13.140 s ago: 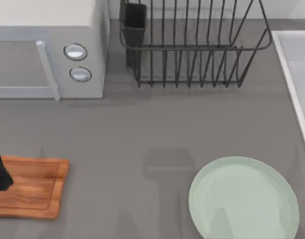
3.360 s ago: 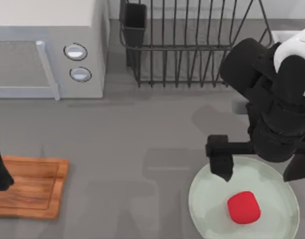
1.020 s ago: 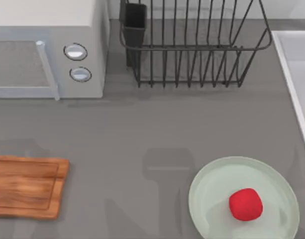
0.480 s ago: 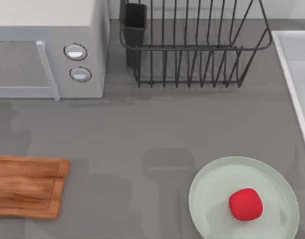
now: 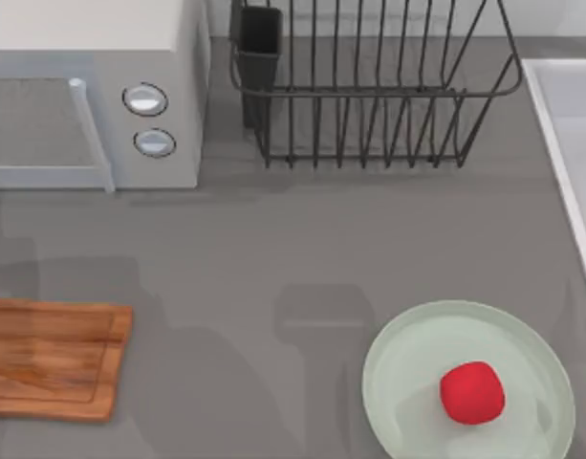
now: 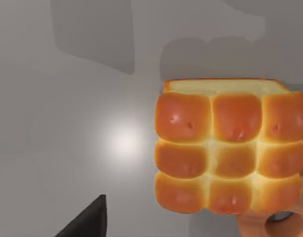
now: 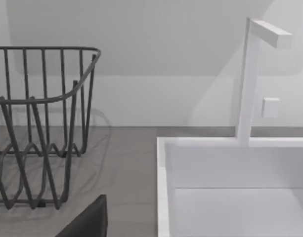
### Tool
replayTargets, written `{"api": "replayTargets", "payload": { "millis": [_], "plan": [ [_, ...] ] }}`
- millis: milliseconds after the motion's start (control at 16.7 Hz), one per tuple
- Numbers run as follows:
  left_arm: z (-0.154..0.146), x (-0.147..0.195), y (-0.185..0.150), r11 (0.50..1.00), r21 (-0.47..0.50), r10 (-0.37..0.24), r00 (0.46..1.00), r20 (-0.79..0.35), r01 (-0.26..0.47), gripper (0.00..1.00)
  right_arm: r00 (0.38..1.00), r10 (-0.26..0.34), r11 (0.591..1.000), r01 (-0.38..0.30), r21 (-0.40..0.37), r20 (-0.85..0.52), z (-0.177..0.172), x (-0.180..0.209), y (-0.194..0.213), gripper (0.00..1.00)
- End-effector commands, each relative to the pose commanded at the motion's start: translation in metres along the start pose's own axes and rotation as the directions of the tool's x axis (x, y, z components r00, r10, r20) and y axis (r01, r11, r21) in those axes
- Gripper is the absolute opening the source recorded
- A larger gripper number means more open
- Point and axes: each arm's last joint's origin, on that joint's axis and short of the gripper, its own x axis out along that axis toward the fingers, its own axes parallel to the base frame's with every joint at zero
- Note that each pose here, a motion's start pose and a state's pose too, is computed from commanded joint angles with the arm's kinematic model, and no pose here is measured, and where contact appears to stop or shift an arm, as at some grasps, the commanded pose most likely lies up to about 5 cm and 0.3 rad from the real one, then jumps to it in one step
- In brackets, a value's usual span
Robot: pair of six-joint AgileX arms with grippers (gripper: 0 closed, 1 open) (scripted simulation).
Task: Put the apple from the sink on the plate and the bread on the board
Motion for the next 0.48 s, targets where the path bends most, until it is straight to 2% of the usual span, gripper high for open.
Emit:
{"api": "replayTargets", "payload": {
  "millis": [360, 480],
  "plan": [
    [0.001, 0.002, -0.001, 1.000, 0.002, -0.001, 1.000, -0.004, 0.001, 1.00, 1.000, 0.000, 1.000, 0.000, 0.000, 0.000, 0.000, 0.000, 0.000, 1.00],
    [0.002, 0.013, 0.000, 1.000, -0.002, -0.002, 1.000, -0.008, 0.001, 1.00, 1.000, 0.000, 1.000, 0.000, 0.000, 0.000, 0.000, 0.000, 0.000, 1.00]
  ]
}}
